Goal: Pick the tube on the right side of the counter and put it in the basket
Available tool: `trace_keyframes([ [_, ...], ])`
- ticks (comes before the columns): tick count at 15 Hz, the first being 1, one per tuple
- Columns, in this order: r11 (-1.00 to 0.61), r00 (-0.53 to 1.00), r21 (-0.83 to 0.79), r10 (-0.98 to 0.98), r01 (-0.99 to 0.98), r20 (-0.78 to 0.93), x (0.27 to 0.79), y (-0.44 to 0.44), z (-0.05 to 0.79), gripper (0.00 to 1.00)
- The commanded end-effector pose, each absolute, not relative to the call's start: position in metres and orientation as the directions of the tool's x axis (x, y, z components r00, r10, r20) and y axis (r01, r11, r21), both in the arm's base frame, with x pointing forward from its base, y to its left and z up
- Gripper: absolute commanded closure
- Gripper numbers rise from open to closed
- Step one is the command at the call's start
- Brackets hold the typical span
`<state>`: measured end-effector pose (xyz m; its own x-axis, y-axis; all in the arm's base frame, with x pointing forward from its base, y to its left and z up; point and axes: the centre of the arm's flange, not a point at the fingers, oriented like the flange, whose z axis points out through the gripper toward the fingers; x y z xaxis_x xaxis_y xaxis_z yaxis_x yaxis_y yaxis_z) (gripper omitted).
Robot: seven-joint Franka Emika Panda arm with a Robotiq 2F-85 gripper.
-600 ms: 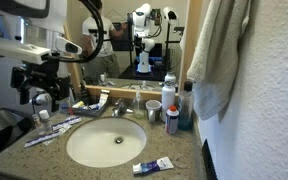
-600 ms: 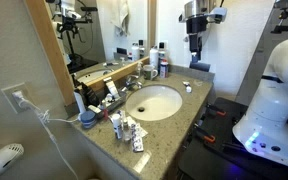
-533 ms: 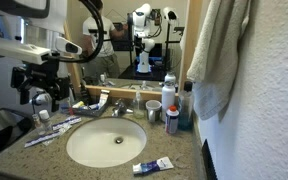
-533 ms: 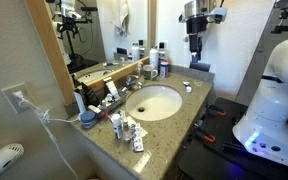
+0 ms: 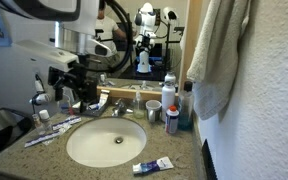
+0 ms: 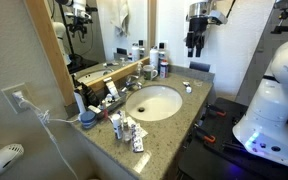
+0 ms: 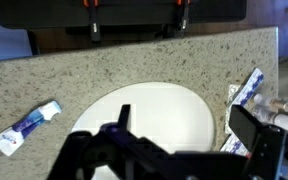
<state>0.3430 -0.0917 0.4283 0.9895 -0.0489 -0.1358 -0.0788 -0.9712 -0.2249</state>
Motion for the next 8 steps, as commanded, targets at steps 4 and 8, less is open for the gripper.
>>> trace_keyframes([
  [4, -0.89, 0.906, -0.171, -0.414, -0.422, -0.081, 0.397, -0.196, 0.392, 0.0],
  [8, -0.792, 0.801, -0.142, -0.598, -0.594, -0.014, 0.419, -0.23, 0.345, 0.0],
])
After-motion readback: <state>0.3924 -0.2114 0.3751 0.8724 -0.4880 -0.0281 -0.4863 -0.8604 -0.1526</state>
